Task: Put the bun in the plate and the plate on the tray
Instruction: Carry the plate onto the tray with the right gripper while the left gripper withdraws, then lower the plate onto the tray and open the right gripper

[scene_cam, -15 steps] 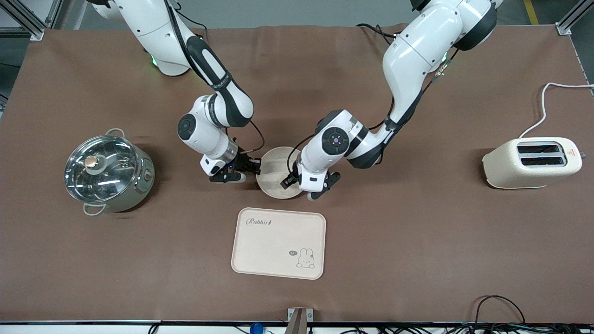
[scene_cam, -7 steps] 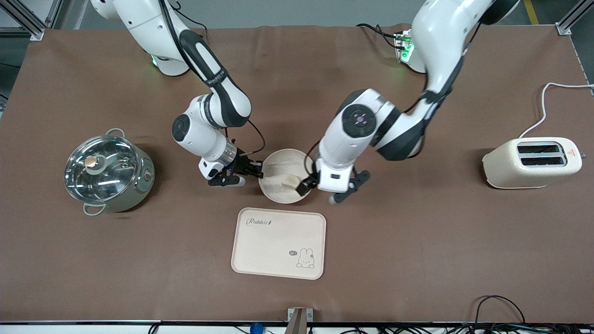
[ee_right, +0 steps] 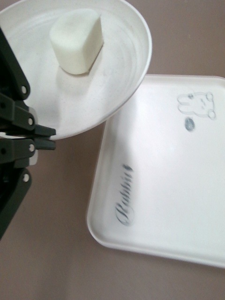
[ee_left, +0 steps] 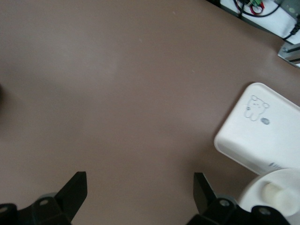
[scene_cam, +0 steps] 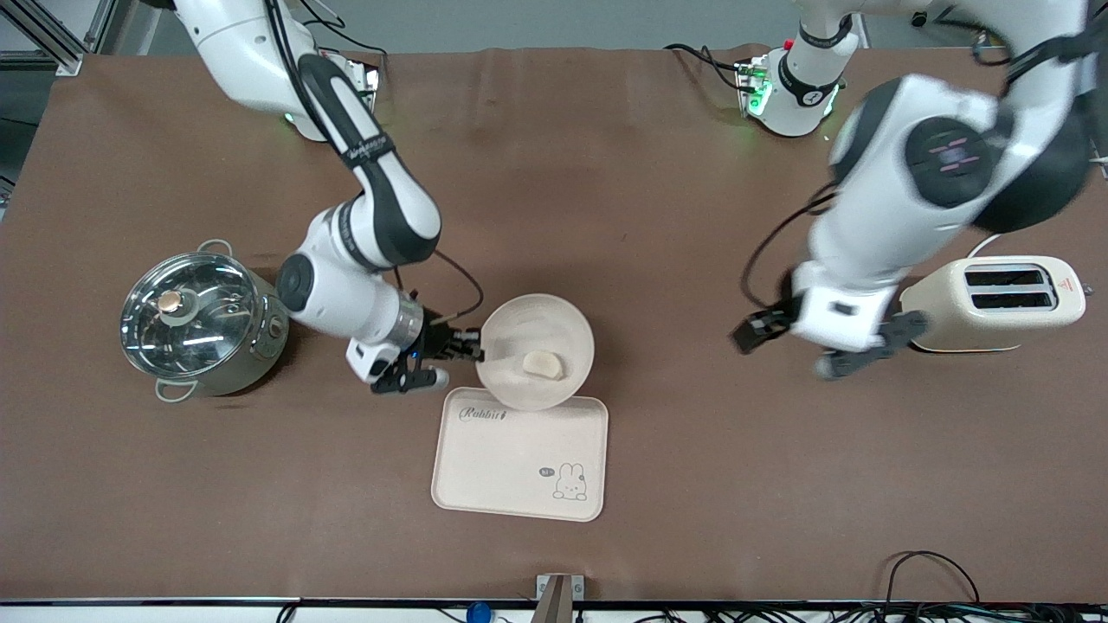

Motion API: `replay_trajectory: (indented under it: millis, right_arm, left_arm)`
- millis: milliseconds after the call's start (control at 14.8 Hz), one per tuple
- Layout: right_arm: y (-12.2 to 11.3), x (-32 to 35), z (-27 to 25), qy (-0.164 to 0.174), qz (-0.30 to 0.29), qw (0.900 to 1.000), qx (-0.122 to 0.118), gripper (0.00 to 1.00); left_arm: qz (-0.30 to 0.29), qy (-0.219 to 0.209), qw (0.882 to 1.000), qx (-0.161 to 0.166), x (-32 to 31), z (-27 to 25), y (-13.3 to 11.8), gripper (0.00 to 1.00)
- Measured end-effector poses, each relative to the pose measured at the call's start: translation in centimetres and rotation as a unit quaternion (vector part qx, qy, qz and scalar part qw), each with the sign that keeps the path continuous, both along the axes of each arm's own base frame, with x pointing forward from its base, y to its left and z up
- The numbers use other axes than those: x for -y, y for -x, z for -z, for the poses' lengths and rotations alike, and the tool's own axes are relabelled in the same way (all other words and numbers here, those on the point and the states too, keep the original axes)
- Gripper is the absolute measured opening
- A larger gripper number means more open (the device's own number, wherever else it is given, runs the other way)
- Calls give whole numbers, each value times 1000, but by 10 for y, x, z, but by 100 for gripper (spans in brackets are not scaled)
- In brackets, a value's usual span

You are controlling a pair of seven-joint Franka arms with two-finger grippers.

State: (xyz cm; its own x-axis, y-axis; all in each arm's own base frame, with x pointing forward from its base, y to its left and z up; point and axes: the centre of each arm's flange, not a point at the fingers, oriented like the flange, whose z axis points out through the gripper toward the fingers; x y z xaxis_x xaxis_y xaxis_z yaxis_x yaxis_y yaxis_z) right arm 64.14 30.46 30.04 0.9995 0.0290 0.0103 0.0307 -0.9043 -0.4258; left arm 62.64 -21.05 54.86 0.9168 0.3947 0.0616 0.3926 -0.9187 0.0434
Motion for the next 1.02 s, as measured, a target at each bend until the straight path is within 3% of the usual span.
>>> replay_trajectory:
  millis: [203,474,1015]
  right_arm:
    - [-49,0,19,38,17,999,8,4]
    - [-84,4,78,48,36,998,12,4]
    - [-97,21,98,49,51,997,12,4]
  left_arm:
    - [63,-24,998,5,-66,-49,12,100]
    - [136,-51,989,-8,-114,-97,45,100]
    - [203,-32,978,-37,-131,-113,120,100]
